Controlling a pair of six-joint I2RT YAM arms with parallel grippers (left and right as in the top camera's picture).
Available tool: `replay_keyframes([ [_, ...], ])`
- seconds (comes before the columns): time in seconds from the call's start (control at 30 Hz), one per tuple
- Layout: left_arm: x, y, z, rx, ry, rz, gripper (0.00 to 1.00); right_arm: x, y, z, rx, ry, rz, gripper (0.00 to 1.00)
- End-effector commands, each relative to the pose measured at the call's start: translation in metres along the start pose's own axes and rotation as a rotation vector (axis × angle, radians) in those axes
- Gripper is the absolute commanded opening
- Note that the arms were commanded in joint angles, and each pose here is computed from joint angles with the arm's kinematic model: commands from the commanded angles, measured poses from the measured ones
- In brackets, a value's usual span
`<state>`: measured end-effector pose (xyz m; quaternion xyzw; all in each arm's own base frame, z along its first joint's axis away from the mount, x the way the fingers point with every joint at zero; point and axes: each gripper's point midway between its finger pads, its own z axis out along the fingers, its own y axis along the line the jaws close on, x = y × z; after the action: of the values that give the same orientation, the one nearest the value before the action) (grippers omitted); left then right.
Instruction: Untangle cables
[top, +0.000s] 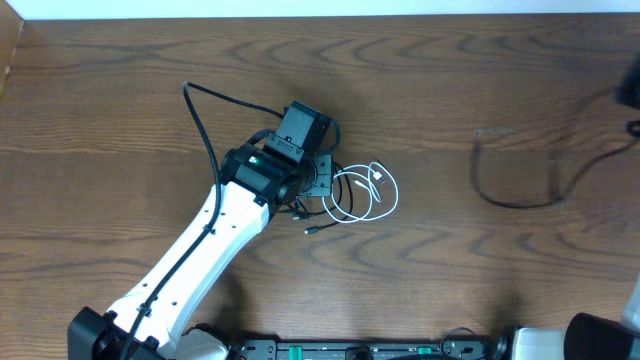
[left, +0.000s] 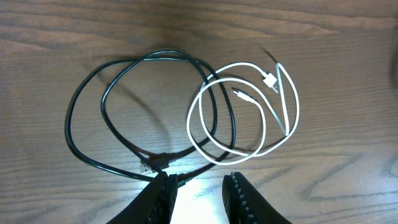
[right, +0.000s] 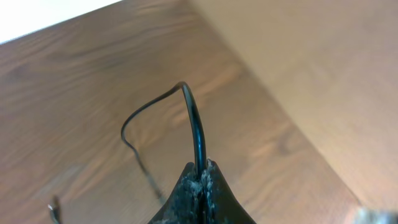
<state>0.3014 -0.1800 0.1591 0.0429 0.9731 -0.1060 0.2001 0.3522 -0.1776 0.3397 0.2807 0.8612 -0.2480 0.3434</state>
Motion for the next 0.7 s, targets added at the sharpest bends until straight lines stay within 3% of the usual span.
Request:
replay_keyframes([
  [0.0,0.003,0.005,0.005,-0.026,0.012,0.017,0.31,-0.007,-0.050,-0.001,0.165,-0.036,0.181,0.01],
  [0.3,0.004,0.005,0.006,-0.028,0.016,0.017,0.31,-0.006,-0.086,0.015,0.169,-0.018,0.355,0.01],
  [0.67,0.007,0.007,0.008,-0.031,0.023,0.017,0.30,-0.012,-0.077,0.030,0.037,-0.006,0.377,0.01],
])
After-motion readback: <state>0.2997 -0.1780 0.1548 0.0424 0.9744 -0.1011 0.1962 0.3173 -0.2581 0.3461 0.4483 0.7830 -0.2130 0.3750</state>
